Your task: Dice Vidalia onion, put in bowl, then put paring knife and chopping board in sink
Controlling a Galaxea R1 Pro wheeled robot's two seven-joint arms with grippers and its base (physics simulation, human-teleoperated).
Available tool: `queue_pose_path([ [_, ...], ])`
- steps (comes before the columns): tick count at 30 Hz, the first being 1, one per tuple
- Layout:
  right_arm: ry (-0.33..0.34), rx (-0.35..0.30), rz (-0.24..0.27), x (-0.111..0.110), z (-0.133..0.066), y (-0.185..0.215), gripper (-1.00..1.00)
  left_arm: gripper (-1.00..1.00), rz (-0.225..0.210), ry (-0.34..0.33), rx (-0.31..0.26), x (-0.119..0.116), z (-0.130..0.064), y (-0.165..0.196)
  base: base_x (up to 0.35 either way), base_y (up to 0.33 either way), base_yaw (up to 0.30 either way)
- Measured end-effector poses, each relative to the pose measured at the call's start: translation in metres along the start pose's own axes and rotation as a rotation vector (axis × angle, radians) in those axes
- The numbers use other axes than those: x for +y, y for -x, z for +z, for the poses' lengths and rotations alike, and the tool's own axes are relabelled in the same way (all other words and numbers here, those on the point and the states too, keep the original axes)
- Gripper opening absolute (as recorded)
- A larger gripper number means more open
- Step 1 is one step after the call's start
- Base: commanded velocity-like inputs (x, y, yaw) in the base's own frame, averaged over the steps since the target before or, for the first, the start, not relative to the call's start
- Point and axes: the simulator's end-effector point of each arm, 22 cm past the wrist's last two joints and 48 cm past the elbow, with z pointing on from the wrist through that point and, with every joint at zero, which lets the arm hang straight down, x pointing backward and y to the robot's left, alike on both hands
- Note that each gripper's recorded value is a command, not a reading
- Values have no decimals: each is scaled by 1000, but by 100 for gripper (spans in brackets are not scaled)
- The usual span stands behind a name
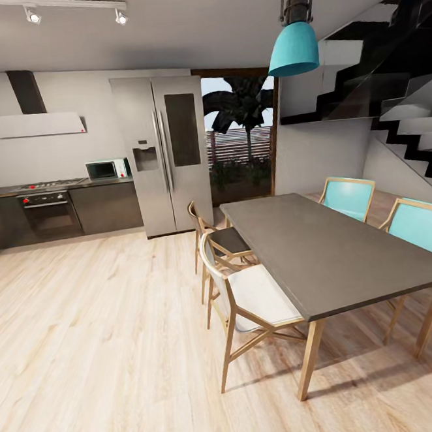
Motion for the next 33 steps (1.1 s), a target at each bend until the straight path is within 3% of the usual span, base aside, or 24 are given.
queue_pose_path([
  [4, 2, -22, 0, 1, 0, 5, 100, 100, -1, -1, -45, -1, 0, 16, 0, 0, 0],
  [5, 2, -145, -1, 1, -2, 32, 100, 100, -2, -1, -153, -1, -2, 51, 0, 0, 0],
  [8, -5, -159, -5, -4, -3, 36, 100, 100, -2, -1, -255, -1, -7, 75, 0, 0, 0],
  [11, -21, -236, -8, -16, -6, 69, 100, 100, 0, 4, -343, 3, -13, 95, 0, 0, 0],
  [19, -49, -500, -15, -34, -34, 185, 100, 100, 2, 17, -407, 13, -18, 119, 0, 0, 0],
  [22, -52, -608, -18, -35, -55, 231, 100, 100, 3, 13, -470, 9, -25, 148, 0, 0, 0],
  [23, -52, -682, -21, -35, -72, 262, 100, 100, 4, 9, -506, 8, -30, 164, 0, 0, 0],
  [29, -49, -789, -22, -33, -90, 285, 100, 100, 9, 26, -518, 21, -32, 169, 0, 0, 0],
  [33, -46, -816, -22, -31, -94, 289, 100, 100, 12, 28, -515, 24, -32, 168, 0, 0, 0],
])
